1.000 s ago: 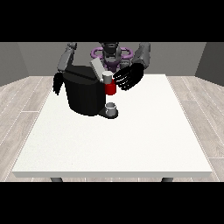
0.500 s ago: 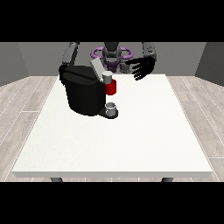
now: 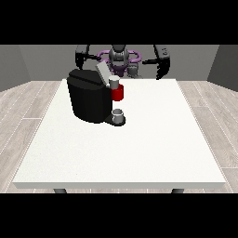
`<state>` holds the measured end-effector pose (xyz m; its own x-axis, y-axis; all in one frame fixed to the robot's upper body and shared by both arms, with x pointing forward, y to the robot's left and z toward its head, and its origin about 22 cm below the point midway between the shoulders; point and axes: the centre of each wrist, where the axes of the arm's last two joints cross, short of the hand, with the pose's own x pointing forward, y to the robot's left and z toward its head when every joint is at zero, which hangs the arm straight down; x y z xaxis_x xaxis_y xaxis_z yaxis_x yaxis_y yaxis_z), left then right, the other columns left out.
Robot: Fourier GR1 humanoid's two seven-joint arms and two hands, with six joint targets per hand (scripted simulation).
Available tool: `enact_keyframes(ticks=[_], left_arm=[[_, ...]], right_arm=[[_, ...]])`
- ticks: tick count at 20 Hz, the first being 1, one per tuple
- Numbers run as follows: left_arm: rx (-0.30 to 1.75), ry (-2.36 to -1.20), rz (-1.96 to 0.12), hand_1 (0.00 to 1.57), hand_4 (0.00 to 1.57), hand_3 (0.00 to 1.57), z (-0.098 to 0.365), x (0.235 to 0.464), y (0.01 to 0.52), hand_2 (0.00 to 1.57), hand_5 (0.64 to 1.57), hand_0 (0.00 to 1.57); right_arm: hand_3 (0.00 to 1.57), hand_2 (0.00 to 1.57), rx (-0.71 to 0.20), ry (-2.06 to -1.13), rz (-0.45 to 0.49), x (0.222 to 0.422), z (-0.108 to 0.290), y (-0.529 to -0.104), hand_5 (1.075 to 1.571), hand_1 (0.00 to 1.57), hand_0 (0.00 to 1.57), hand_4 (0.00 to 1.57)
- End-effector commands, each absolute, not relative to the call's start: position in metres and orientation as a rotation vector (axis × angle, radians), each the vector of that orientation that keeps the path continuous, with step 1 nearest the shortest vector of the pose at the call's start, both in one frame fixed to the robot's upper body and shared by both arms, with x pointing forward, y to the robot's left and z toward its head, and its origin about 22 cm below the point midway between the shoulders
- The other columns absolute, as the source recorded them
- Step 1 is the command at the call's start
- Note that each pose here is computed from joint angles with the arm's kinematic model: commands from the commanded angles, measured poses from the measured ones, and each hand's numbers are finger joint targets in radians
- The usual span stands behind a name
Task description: Insert the coffee pod into the coffee machine and close the lid
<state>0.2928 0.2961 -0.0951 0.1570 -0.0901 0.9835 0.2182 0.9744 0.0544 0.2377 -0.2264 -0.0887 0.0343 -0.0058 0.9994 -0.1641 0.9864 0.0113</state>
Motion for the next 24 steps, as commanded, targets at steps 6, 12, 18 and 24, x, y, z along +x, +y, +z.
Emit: enact_keyframes(ticks=[6, 12, 18, 24], left_arm=[[-0.082, -1.289, -0.135, 0.00, 0.34, 0.00, -0.124, 0.230, 0.337, 0.00, 1.571, 0.00], [-0.218, -1.366, -0.182, 0.00, 0.30, 0.00, -0.109, 0.244, 0.299, 0.00, 1.571, 0.00], [-0.214, -1.557, -0.188, 0.00, 0.18, 0.00, -0.097, 0.256, 0.289, 0.00, 1.571, 0.00], [-0.223, -1.626, -0.192, 0.00, 0.20, 0.00, -0.084, 0.265, 0.261, 0.00, 1.571, 0.00]], right_arm=[[0.00, 0.00, 0.158, -1.668, 0.240, 0.238, -0.024, -0.178, 1.571, 0.00, 0.00, 0.17], [0.00, 0.00, 0.025, -1.757, 0.242, 0.235, 0.002, -0.174, 1.571, 0.00, 0.00, 0.44], [0.00, 0.00, 0.015, -1.865, 0.196, 0.277, 0.046, -0.152, 1.571, 0.00, 0.00, 0.29], [0.00, 0.00, -0.123, -1.908, 0.274, 0.298, 0.047, -0.161, 1.571, 0.00, 0.00, 0.21]])
